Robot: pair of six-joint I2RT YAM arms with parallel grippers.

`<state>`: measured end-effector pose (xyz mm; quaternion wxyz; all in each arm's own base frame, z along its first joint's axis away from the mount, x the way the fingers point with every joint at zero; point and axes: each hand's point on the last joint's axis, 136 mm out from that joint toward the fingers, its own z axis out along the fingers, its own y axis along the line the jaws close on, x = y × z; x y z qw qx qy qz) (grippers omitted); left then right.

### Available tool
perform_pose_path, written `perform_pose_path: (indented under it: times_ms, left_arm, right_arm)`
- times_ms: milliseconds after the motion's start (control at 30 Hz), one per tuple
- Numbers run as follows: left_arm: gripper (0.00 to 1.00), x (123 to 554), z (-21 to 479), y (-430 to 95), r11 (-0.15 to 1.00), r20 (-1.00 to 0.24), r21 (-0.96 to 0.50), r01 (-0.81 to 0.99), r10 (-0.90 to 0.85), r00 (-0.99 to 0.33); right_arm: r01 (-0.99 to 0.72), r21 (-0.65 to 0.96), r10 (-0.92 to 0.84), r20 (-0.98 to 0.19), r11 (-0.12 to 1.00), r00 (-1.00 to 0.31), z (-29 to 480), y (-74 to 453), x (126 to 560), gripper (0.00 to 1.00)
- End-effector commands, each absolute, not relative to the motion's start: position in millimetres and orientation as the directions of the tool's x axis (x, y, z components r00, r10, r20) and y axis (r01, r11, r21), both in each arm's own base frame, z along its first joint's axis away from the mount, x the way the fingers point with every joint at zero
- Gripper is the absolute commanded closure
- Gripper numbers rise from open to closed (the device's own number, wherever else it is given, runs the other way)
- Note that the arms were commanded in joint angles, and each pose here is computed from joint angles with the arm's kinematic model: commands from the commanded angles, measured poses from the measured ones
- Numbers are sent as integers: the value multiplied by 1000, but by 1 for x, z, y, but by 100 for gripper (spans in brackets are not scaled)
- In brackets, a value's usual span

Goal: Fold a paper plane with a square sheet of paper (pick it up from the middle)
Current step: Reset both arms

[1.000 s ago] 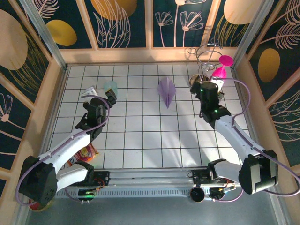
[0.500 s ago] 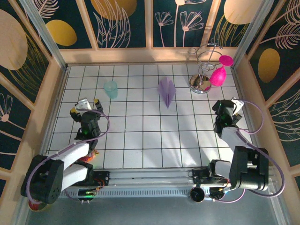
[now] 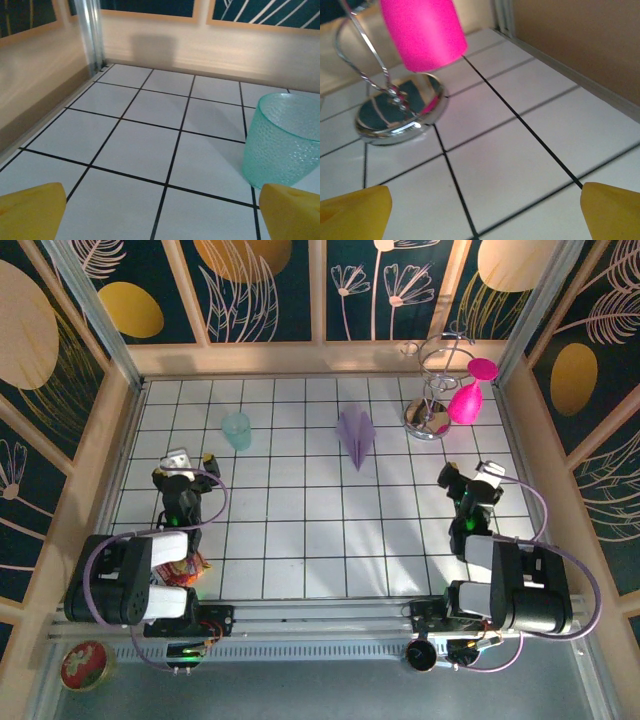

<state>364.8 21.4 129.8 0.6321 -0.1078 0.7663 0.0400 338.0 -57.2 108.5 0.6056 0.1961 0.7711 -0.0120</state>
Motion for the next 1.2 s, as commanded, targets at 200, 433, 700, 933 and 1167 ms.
perform_pose_path:
  times_ms: [200, 433, 700, 933, 1167]
  left_arm:
    - [2, 383, 148, 16, 993, -991, -94, -72, -100, -91]
    - [1, 378, 144, 19, 991, -992, -100, -83, -106, -66]
    - [1, 374, 141, 25, 987, -993, -108, -118, -113, -43]
    - [1, 369, 143, 20, 991, -994, -99, -86, -102, -28]
    - [1, 374, 140, 1, 998, -996, -64, 26, -63, -62]
  right_arm:
    - [146, 149, 157, -987, 978, -44, 147, -31, 361, 1]
    - [111, 115, 124, -990, 987, -74, 130, -21, 371, 1]
    - [104, 101, 109, -991, 990, -79, 129, -17, 373, 1]
    - [98, 107, 116, -990, 989, -83, 128, -18, 374, 1]
    - [97, 108, 116, -990, 989, -83, 128, -17, 374, 1]
